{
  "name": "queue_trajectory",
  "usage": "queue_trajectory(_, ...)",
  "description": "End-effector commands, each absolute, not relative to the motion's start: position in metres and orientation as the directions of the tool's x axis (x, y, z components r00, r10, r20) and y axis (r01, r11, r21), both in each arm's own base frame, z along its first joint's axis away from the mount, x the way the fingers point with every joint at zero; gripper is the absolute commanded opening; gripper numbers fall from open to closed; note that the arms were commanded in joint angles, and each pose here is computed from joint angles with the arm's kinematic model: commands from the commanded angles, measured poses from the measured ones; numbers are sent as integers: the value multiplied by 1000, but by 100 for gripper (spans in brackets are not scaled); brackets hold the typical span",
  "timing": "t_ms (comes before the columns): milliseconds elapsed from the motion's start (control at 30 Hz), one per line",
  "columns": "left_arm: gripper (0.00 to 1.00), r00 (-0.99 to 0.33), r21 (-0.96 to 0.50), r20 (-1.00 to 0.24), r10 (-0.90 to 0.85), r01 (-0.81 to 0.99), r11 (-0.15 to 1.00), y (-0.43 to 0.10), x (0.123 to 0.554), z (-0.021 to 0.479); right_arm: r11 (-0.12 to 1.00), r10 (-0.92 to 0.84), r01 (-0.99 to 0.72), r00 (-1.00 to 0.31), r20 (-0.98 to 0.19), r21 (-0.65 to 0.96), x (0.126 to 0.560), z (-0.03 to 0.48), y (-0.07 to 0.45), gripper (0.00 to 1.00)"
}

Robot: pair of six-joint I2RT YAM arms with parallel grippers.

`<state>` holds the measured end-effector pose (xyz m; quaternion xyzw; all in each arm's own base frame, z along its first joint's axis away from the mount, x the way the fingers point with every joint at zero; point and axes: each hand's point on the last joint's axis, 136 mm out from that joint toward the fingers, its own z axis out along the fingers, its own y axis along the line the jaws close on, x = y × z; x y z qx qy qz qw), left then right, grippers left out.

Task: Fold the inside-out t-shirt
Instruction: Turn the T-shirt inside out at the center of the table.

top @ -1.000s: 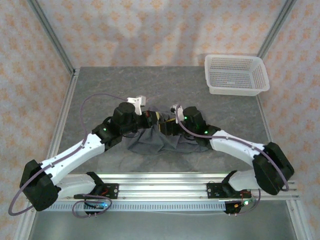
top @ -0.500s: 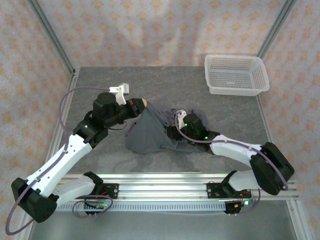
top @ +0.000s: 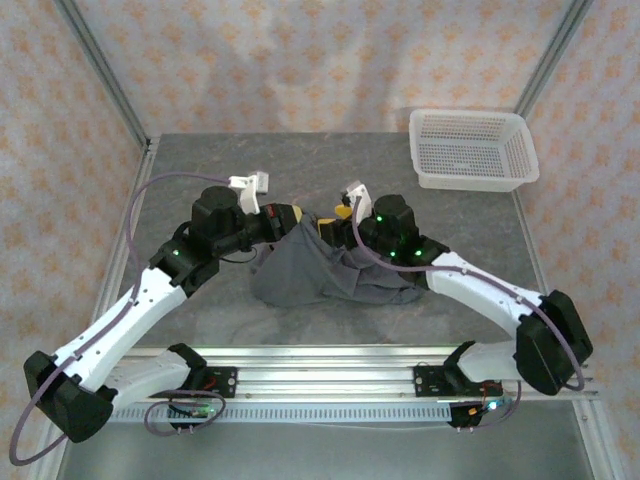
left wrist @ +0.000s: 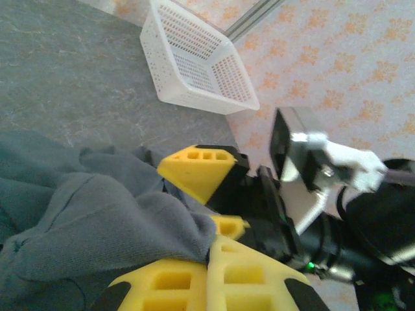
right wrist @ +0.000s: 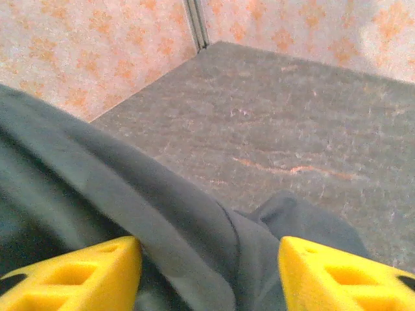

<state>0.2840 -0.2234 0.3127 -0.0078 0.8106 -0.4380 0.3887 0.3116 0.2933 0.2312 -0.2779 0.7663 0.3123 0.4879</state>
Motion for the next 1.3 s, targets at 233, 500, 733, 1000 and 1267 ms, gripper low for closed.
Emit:
queue_trajectory(233, 0, -694, -687, -657, -294, 393, 611, -228, 273, 318, 346, -206, -879, -413, -887, 329, 272, 227, 329, 62)
queue_trajectory(500, 0, -692, -665, -675, -256, 420, 618, -229, 268, 317, 338, -204, -869, -443, -873, 362, 283, 219, 340, 51)
queue_trajectory(733, 0, -649, -440, -700, -297, 65, 896, -142, 286, 254, 240, -88, -867, -468, -879, 438, 255, 269, 323, 0)
queue_trajectory(1000, 13, -725, -497, -592, -353, -17, 868, -149, 316, 182, 169, 54, -864, -473, -879, 475, 223, 315, 303, 0)
queue_trajectory(1267, 44, -642, -489, -681, -351, 43, 871, -134, 293, 226, 300, 92, -808, -505, -858, 507, 257, 299, 300, 0)
